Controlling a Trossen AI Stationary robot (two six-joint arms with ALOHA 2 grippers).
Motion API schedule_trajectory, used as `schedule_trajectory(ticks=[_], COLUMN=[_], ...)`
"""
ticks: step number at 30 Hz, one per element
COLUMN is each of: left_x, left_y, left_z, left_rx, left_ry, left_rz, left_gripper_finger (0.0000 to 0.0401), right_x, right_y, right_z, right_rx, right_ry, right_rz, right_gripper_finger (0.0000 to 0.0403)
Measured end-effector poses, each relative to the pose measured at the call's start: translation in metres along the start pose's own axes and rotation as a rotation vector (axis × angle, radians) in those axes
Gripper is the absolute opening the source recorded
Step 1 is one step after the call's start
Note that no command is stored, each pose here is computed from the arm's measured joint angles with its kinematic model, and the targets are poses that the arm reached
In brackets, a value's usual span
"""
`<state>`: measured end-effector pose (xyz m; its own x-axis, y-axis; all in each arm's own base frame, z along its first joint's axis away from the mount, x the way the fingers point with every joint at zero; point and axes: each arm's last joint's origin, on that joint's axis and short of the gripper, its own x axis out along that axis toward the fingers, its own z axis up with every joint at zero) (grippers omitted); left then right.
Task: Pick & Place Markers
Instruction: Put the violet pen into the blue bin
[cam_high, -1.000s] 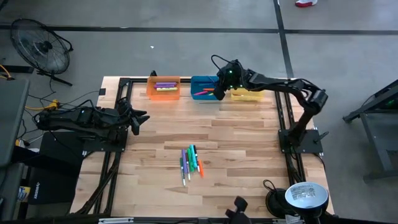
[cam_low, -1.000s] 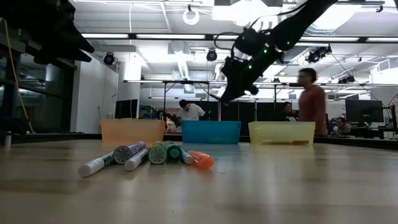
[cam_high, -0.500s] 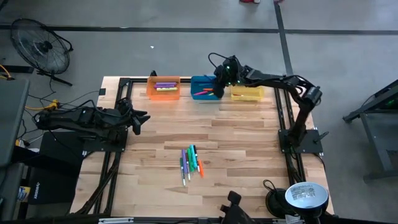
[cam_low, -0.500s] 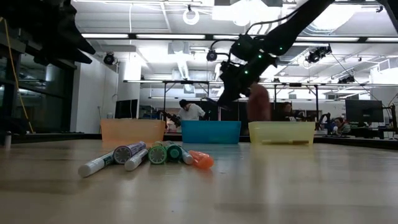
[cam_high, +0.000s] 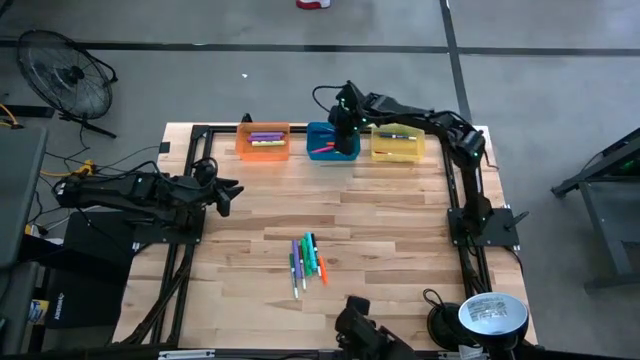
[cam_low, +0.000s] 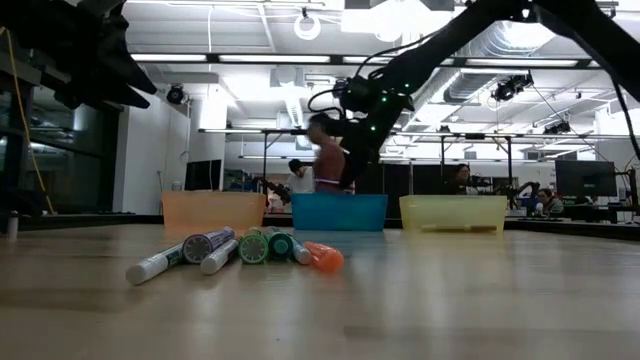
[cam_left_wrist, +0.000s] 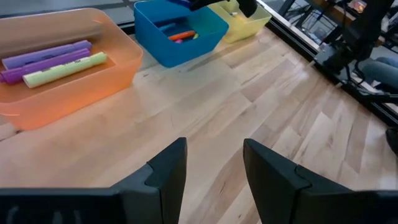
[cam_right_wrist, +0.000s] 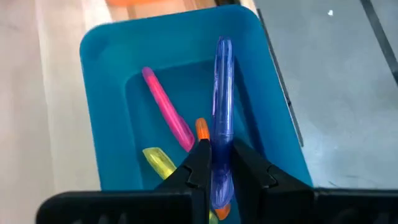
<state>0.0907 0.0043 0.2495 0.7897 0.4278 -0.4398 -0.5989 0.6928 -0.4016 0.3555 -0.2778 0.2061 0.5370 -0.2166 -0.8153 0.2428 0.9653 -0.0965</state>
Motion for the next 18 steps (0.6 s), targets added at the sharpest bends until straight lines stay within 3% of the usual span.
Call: schedule_trajectory(ticks=[10, 18], left_x=[0.000, 0.000], left_y=[0.000, 0.000], left_z=[0.000, 0.000], left_rx=[0.000, 0.000], left_ry=[0.008, -0.005], left_rz=[-0.008, 0.006], left_gripper_finger=[0.0156, 0.0156], right_x=[0.019, 0.021], right_y=[0.001, 0.004], right_z=[-0.013, -0.016], right_rx=[-0.131, -0.158], right_ry=[0.229, 0.267], right_rz=[0.047, 0.058], right_gripper_finger=[0.0032, 0.0033])
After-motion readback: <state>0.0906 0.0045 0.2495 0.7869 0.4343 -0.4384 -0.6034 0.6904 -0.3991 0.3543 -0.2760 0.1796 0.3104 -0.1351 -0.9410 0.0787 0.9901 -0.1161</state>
